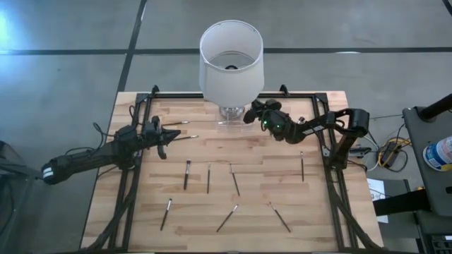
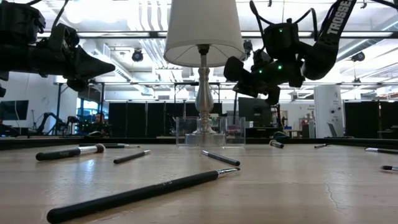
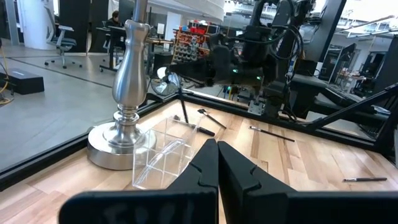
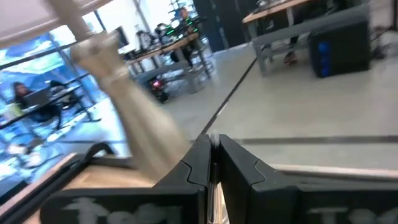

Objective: Put items in baskets/containers
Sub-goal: Put the black foundation brush into the transparent organizer

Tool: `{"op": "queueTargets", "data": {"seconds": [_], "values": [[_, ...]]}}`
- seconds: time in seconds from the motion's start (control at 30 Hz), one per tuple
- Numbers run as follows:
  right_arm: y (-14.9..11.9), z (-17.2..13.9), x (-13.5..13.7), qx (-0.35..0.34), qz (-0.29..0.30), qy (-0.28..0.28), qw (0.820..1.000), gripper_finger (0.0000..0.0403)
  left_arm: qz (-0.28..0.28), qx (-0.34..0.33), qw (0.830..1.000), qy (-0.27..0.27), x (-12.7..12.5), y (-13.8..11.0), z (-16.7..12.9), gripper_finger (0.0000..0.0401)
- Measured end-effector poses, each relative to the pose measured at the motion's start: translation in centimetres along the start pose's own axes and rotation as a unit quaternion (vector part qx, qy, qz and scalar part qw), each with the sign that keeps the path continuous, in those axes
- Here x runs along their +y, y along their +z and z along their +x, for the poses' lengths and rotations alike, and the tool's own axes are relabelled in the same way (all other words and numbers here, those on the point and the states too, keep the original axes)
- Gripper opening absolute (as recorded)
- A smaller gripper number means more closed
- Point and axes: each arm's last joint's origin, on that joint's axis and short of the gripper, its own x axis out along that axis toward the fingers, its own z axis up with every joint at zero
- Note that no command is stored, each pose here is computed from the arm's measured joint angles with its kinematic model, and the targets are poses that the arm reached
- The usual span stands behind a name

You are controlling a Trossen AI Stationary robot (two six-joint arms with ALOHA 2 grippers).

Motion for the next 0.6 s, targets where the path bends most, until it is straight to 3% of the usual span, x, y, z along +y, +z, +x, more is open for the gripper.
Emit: {"op": "queueTargets", "data": {"seconds": [0.4,0.6], "values": [[-1.7,-0.7,0.1,0.033,0.061,-0.026,0.997,0.0018,-0.001,0.000,1.000,0.000,0.0,0.0,0.0,0.0000],[-3.0,0.0,0.3,0.031,0.049,-0.027,0.998,0.0018,-0.001,0.001,1.000,0.000,0.0,0.0,0.0,0.0000]]}}
